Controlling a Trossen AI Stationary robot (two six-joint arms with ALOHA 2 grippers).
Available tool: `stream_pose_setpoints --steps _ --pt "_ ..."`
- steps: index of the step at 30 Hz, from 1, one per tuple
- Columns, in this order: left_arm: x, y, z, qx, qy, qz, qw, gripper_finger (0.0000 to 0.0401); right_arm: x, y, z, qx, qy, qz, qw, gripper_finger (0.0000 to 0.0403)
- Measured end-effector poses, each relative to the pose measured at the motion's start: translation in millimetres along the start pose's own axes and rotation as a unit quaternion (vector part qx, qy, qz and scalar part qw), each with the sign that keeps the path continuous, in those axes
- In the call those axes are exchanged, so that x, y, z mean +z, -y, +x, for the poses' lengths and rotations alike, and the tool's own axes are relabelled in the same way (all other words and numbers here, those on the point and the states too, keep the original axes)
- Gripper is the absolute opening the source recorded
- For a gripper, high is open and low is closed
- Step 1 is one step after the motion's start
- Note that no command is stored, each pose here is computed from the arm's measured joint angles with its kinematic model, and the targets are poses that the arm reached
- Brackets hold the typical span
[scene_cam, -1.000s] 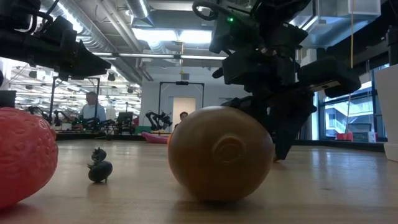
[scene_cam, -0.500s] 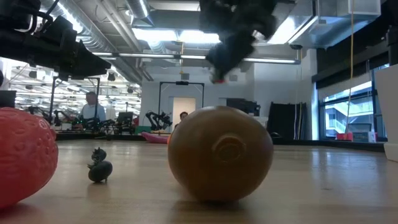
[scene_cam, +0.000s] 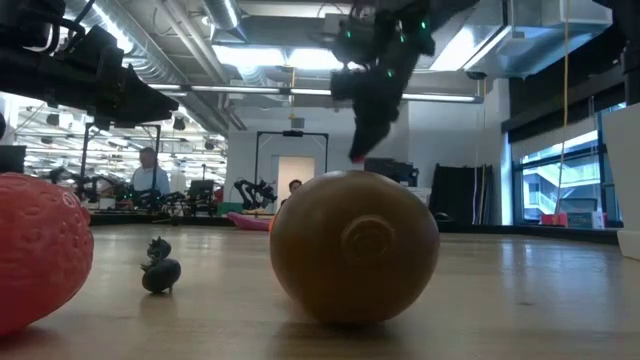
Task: Pick and placing Produce into tupperware
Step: Put the right red strawberry into the transparent bin
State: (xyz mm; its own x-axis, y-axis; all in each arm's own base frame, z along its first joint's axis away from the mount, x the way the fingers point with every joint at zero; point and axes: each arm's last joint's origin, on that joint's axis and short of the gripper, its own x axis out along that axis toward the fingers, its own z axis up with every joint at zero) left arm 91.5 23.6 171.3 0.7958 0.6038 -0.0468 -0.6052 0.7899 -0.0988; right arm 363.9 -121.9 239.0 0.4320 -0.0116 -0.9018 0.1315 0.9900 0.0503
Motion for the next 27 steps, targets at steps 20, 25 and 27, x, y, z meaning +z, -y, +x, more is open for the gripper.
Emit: stream_pose_setpoints --steps 20,25,27 --pt "0 0 0 0.000 0.000 0.000 1.000 0.0206 -41 1 45 0.004 -0.026 0.017 1.000 0.0122" --pt "0 0 0 0.000 0.000 0.000 1.000 0.0206 -40 1 45 0.003 -0.022 0.019 1.000 0.0128" --pt "0 0 0 0.000 0.000 0.000 1.000 0.0206 -40 2 45 -0.008 -0.023 0.030 0.999 0.0137"
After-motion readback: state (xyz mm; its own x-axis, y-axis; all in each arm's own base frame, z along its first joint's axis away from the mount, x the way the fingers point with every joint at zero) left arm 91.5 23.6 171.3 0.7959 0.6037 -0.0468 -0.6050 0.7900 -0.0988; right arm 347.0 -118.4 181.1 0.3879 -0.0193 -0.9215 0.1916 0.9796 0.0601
